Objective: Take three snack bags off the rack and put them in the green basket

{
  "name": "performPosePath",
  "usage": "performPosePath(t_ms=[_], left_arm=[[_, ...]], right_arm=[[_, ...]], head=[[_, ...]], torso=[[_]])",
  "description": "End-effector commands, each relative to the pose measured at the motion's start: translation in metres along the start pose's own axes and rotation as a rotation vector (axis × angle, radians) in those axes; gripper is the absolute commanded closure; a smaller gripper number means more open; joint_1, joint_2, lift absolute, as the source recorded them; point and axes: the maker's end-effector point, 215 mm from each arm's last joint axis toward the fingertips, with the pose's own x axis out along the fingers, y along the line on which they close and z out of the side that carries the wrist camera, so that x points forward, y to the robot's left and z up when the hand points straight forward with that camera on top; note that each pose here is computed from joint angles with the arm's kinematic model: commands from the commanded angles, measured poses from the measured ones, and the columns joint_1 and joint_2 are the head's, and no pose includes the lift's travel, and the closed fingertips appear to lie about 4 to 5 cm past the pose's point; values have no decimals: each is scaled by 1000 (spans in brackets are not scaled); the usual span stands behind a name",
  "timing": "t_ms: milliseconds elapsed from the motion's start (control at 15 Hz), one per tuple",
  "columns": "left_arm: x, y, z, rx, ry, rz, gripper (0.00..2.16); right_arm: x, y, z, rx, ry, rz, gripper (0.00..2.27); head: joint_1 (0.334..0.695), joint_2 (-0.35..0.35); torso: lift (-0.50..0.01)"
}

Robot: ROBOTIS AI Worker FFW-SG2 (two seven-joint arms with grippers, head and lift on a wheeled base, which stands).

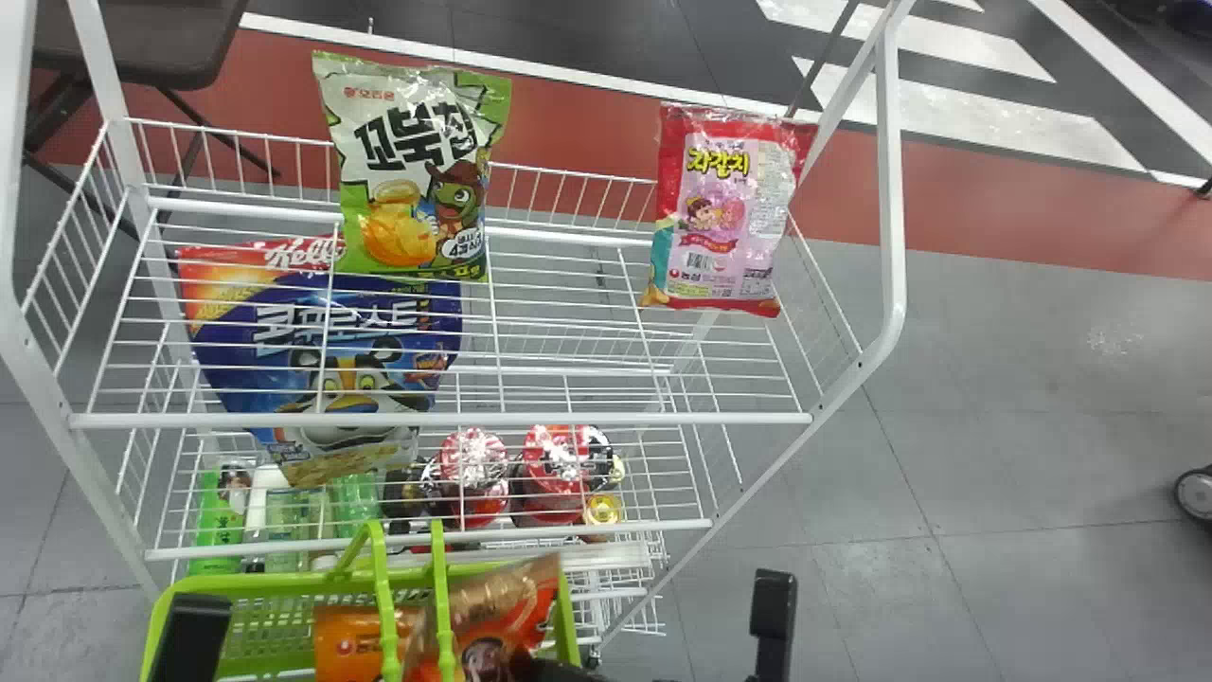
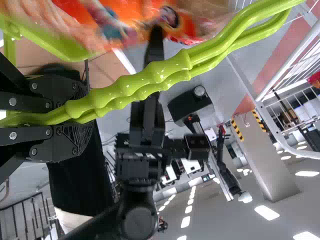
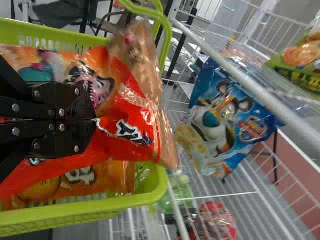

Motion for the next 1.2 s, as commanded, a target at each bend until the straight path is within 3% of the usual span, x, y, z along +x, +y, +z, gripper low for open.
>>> performPosePath(t_ms=[0, 200, 467, 600, 667, 733, 800, 867, 1133], left_arm=[[0, -2, -1, 0, 3, -3, 1774], [0, -3, -4, -4, 4, -7, 1774], [4, -5, -8, -8, 11, -11, 1774], [5, -6, -10, -8, 13, -14, 1774], [5, -6, -11, -9, 13, -14, 1774], [5, -6, -11, -11, 14, -14, 1774], [6, -7, -12, -10, 12, -15, 1774], [6, -7, -11, -7, 10, -15, 1774], [8, -7, -13, -5, 16, -13, 1774]], right_arm=[[19, -7, -11, 55, 14, 26, 2209], [45, -1, -21, 78, 63, 61, 2206], [77, 50, -49, 75, 182, 193, 2206], [85, 69, -65, 69, 235, 224, 2202], [86, 70, -70, 60, 249, 220, 1963], [86, 66, -70, 53, 250, 209, 1528], [82, 60, -69, 57, 239, 197, 471], [78, 57, -65, 39, 228, 181, -2], [56, 46, -30, -154, 108, 58, 56]], head=[[695, -350], [695, -350], [695, -350], [695, -308], [695, -281], [695, -232], [695, -217], [695, -213], [695, -283]], torso=[[-26], [-26], [-26], [-26], [-26], [-26], [-26], [-26], [-26]])
